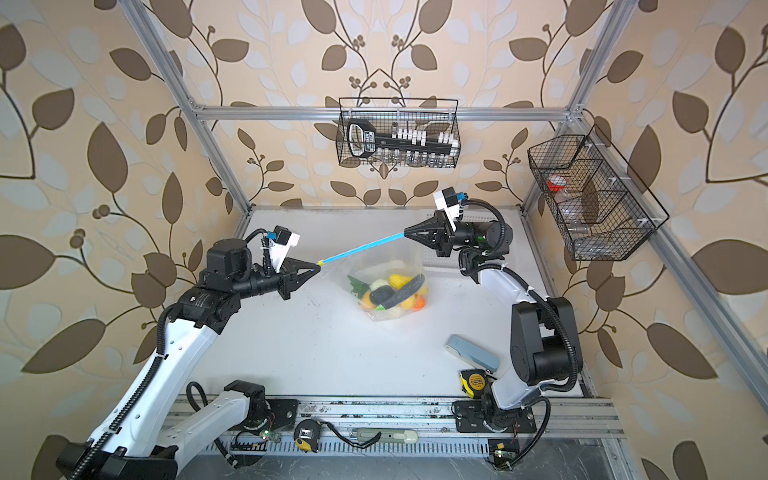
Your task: Place the food in the zip-top bag and seal the zipper
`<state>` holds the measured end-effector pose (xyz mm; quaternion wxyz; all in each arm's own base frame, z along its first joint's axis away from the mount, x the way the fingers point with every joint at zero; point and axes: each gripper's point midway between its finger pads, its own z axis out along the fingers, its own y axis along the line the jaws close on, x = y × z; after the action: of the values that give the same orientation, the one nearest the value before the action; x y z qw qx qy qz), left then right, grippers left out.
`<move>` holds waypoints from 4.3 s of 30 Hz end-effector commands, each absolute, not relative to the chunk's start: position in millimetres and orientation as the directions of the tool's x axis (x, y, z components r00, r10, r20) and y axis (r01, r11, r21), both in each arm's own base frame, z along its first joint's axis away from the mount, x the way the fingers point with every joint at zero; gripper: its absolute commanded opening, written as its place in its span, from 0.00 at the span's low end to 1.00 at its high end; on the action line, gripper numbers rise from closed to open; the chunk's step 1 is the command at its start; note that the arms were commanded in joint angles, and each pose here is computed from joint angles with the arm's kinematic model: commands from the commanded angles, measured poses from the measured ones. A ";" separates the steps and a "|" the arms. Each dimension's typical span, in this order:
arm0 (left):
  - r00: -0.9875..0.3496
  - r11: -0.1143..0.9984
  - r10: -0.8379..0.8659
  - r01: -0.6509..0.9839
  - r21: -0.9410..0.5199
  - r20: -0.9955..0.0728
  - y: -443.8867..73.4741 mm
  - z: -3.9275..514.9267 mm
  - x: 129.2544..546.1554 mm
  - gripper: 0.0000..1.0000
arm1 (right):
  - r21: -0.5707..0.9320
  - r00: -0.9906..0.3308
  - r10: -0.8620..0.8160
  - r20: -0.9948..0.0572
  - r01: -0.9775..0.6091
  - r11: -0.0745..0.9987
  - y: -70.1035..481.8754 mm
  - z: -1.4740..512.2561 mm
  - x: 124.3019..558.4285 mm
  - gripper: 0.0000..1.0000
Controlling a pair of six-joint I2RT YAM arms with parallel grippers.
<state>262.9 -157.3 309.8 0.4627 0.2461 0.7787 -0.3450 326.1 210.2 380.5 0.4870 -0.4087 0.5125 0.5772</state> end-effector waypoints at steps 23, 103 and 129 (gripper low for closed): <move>-0.498 0.699 0.118 0.656 -0.285 -0.859 -147.8 318.0 256.8 0.00 | -0.209 0.188 -0.168 -0.968 -0.972 0.112 230.4 350.4 270.1 0.28; -0.234 0.525 0.286 0.849 -0.052 -0.929 -175.3 355.9 216.0 0.00 | -0.295 0.415 -0.403 -0.816 -0.898 -0.327 405.4 348.8 249.0 0.21; -0.240 0.556 0.274 0.829 -0.050 -0.931 -172.5 355.3 222.2 0.00 | -0.296 0.411 -0.417 -0.811 -0.902 -0.314 405.8 348.5 250.5 0.13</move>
<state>222.8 -170.3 339.1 0.4562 0.3677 0.7576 -0.2875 253.3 404.4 343.9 0.3825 -0.7420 0.4500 0.3173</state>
